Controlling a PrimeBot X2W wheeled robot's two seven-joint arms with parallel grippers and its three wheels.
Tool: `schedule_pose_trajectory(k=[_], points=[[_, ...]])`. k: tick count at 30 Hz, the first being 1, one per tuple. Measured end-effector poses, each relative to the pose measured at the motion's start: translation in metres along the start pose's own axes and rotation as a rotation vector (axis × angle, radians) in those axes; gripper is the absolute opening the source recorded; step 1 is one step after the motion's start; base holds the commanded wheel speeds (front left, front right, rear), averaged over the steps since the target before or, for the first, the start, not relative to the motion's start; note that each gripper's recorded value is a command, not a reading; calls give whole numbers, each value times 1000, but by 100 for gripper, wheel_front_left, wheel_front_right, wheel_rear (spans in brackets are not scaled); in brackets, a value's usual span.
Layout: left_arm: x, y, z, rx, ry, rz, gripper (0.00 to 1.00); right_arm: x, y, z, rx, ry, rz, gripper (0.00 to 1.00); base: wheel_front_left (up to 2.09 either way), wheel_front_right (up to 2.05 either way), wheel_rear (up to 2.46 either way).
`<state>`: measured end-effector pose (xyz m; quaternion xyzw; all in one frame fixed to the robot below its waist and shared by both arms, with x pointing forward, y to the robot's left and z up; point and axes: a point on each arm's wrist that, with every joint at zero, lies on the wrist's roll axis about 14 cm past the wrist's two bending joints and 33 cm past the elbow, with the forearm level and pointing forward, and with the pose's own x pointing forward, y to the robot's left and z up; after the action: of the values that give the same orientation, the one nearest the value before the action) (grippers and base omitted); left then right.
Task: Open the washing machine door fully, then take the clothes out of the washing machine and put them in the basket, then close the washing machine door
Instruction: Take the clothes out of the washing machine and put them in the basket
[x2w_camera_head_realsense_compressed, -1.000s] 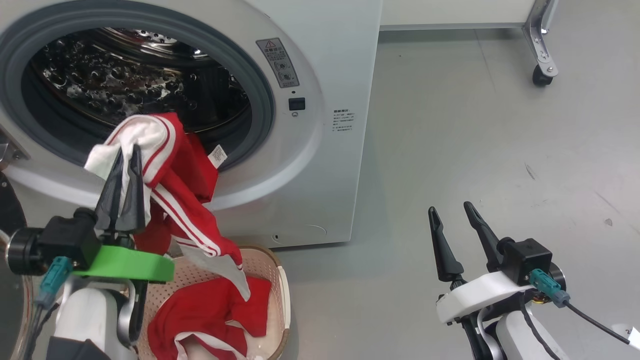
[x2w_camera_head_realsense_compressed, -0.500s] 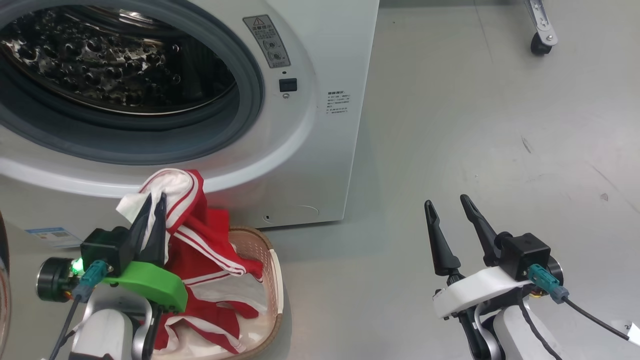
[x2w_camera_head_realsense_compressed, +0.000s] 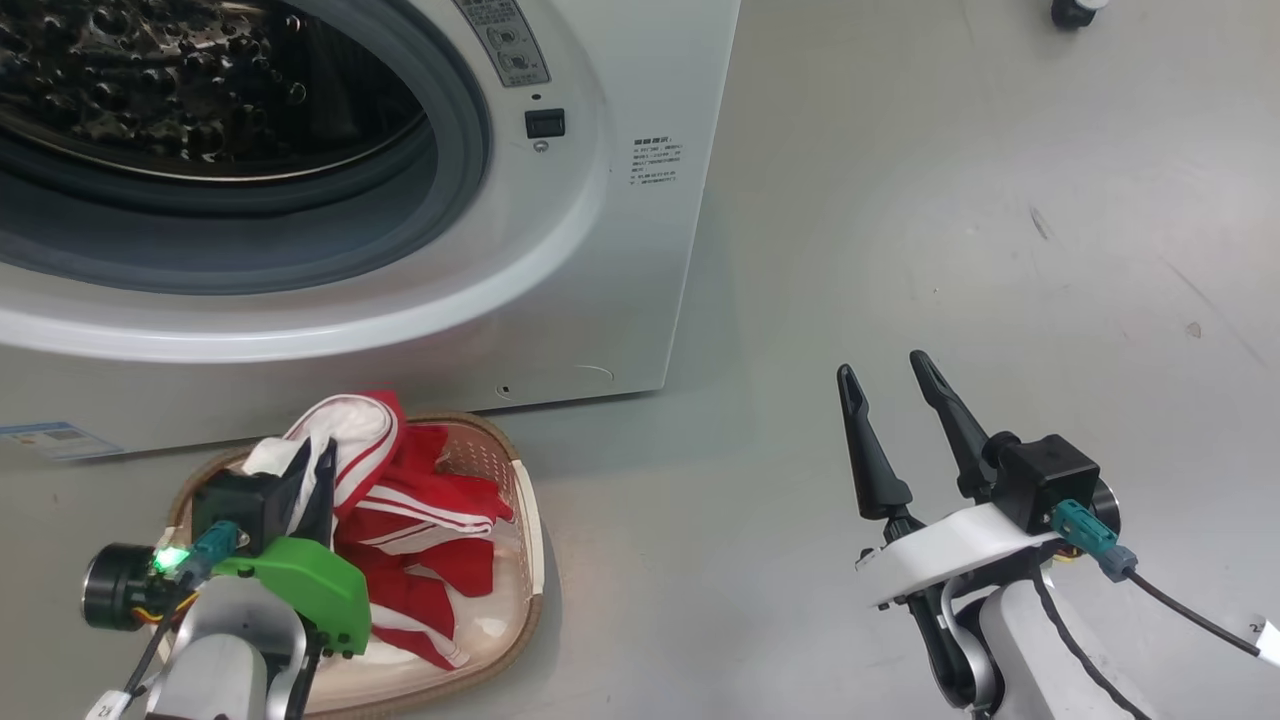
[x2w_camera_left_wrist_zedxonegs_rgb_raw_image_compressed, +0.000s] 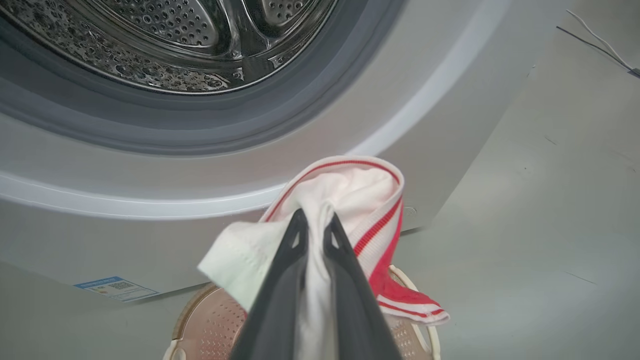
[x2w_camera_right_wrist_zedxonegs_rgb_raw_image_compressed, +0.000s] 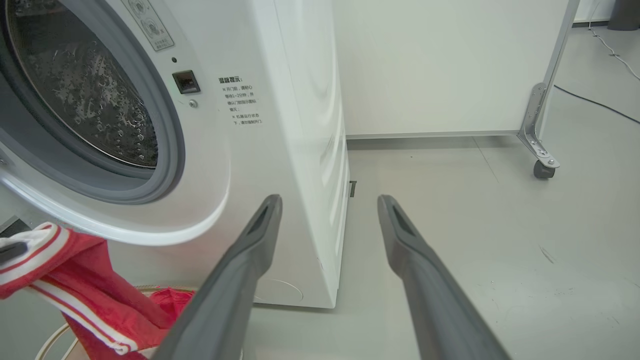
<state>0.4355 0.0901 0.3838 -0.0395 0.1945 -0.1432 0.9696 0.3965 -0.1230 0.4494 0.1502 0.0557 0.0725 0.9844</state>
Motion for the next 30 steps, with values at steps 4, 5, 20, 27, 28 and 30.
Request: schedule_pose_trajectory(k=[4,5,20,27,28,30], points=[[5,-4,-20,-2,71,-16,0,5,-3,-2,-2,4,-4,100,0,0,0],[7,-5,-24,-2,86,-21,0,6,-4,-3,-2,8,-6,100,0,0,0],[37,-9,-69,-52,252,-40,0,17,-21,-23,-17,64,-47,100,0,0,0],[42,10,-98,-86,344,16,0,22,-28,-32,-44,89,-55,100,0,0,0],[43,12,-103,-99,361,24,0,22,-29,-34,-44,93,-58,100,0,0,0],[44,17,-111,-119,386,50,0,23,-31,-37,-44,101,-63,100,0,0,0]])
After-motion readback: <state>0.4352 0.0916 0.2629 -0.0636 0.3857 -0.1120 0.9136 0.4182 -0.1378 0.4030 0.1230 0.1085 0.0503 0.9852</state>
